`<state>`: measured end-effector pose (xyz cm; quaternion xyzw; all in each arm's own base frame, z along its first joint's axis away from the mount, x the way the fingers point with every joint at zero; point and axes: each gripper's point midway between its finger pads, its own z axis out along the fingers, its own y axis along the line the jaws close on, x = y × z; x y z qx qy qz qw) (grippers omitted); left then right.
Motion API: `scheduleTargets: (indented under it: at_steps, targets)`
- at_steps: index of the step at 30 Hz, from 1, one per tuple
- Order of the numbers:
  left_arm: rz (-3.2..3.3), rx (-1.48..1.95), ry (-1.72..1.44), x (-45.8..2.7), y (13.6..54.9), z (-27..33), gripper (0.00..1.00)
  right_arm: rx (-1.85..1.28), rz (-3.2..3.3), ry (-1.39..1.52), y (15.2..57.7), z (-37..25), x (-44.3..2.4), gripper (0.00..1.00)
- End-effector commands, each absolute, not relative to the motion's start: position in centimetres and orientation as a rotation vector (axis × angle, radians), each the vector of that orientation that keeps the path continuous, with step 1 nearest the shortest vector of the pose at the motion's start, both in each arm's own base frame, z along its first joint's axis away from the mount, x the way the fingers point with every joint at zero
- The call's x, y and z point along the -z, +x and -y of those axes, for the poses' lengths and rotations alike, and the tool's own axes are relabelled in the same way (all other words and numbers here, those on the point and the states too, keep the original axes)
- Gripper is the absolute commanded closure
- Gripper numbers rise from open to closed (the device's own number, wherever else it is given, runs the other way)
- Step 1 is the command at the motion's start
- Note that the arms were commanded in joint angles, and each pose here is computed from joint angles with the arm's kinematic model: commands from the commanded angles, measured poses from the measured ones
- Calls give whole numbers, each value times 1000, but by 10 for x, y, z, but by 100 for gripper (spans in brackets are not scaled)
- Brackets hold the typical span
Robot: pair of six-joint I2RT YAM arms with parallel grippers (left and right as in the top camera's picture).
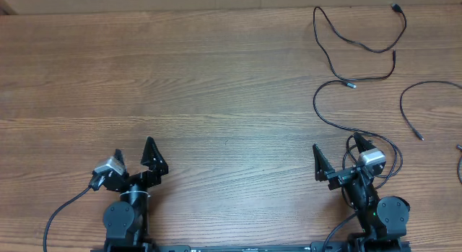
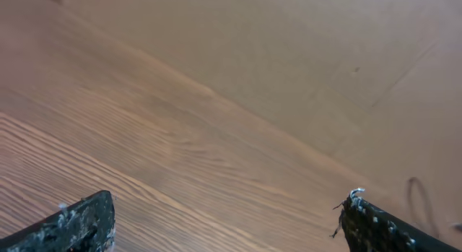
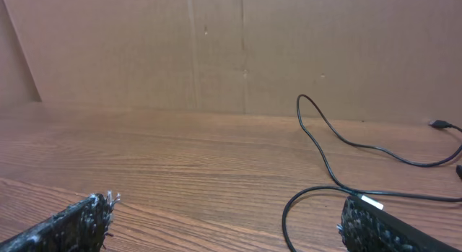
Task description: Untangle cables
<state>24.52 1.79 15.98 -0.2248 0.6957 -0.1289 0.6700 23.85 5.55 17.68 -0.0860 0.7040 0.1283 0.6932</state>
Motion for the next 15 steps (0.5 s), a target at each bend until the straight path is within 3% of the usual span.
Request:
scheduleTargets:
  at_steps: [1, 15]
  targets:
    - [-1621, 90, -246, -158, 245, -15, 0, -284, -1570, -181, 239, -54, -175, 0]
    - [-1648, -46, -43, -156, 246, -12, 0, -284, -1570, -181, 239, -54, -175, 0]
